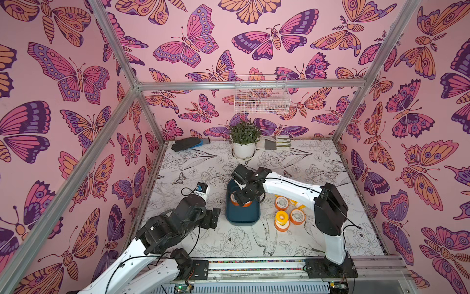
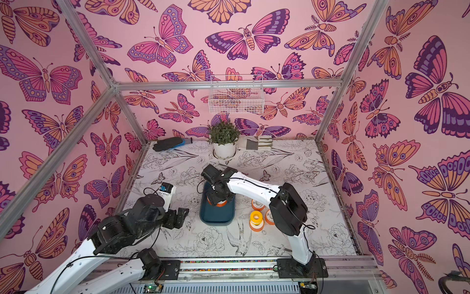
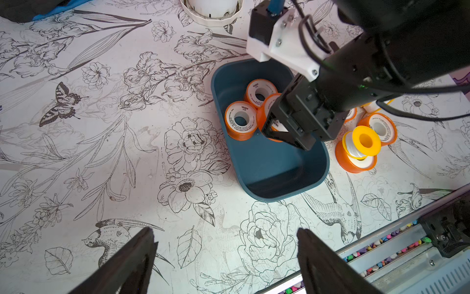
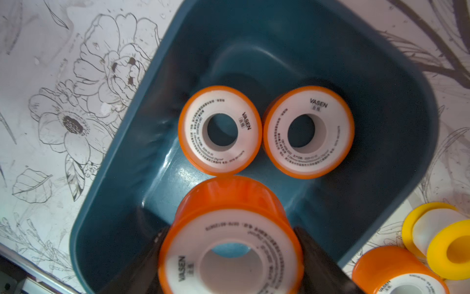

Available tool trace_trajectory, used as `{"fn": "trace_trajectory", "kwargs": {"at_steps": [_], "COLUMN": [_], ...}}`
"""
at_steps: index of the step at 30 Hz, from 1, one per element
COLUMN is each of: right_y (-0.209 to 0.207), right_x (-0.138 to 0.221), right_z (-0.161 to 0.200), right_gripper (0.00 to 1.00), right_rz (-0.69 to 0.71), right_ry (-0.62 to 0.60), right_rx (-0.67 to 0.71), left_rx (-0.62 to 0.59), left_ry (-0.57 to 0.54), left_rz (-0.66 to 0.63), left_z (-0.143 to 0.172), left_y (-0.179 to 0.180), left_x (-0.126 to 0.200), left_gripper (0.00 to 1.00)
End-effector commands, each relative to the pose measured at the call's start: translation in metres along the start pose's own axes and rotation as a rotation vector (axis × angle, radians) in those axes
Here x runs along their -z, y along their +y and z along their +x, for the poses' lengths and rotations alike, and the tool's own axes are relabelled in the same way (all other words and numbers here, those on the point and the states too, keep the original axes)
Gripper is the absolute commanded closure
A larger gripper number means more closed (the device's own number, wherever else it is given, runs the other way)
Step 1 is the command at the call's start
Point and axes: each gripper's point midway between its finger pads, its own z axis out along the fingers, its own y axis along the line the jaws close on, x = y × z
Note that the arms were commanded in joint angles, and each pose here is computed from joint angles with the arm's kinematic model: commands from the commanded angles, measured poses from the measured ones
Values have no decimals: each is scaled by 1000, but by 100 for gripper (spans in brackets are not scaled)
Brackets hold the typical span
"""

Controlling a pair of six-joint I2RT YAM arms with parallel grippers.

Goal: Put the sealing tape into the storage box
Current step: Place the sealing tape in the storage box.

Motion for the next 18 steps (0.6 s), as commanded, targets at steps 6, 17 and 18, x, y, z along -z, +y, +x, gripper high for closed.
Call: {"fn": "trace_trajectory", "kwargs": {"at_steps": [6, 17, 18], "right_y": [-6, -6, -6], "right_x": [-12, -31, -31], "right_z": [17, 27, 27], "right_gripper": [37, 36, 35], "right_rz": [93, 133, 135], "right_ry": [79, 122, 120], "right_rx": [50, 77, 74], "left_rx": [0, 1, 1], "left_ry": [24, 23, 27], "left_rz": [-33, -36, -39], "left_z": [7, 7, 7], "left_y": [6, 7, 7], "left_x": [-3, -3, -4], "left_gripper": [9, 9, 9]}}
